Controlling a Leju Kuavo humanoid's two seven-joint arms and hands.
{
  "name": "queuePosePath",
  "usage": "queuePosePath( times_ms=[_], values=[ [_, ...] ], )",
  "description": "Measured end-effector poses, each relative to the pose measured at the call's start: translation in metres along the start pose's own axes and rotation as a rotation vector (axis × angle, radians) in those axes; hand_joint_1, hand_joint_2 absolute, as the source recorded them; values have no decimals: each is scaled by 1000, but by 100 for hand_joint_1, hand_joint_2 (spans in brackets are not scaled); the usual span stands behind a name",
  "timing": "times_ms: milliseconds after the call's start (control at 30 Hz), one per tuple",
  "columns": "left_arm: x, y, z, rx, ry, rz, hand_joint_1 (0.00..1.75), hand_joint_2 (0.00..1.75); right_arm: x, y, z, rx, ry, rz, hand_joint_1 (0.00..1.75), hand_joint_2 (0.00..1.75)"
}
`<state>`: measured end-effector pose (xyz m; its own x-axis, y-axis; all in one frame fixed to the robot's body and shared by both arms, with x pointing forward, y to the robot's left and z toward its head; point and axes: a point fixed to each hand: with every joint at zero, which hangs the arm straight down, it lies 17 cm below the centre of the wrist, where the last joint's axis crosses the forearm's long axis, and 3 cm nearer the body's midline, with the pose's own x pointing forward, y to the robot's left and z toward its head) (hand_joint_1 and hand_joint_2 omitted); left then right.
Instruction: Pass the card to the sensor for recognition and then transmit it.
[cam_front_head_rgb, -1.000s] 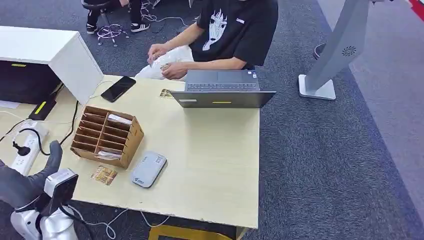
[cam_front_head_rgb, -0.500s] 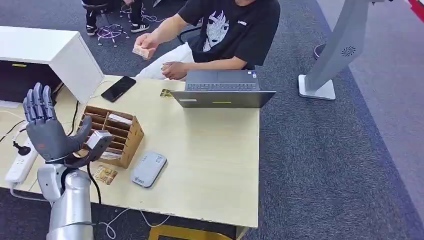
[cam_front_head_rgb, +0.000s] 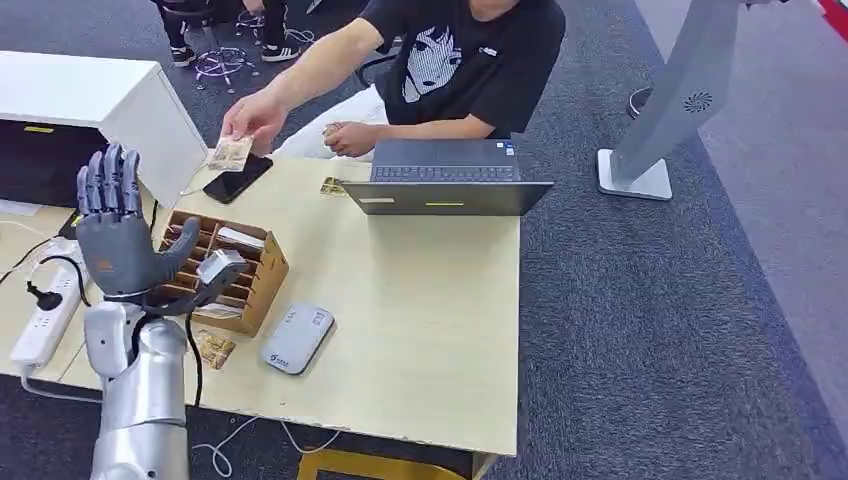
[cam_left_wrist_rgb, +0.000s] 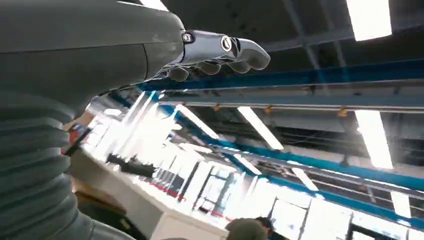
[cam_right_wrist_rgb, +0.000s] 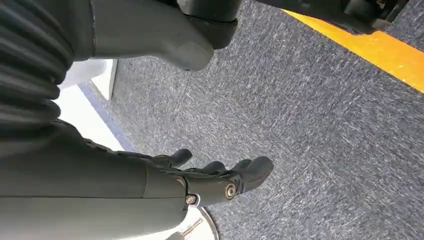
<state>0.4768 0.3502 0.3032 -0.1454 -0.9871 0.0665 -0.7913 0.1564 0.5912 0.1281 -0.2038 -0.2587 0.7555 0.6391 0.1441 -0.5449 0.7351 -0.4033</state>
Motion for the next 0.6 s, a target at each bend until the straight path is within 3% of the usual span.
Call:
queuePosePath(
  times_ms=[167, 600],
  values=[
    [15, 7, -10, 11, -58, -47, 0, 175, 4, -2, 0, 1, -2, 8, 0, 175],
    [23, 15, -23, 39, -70, -56, 0, 175, 9, -5, -1, -4, -8, 9, 0, 175]
  ],
)
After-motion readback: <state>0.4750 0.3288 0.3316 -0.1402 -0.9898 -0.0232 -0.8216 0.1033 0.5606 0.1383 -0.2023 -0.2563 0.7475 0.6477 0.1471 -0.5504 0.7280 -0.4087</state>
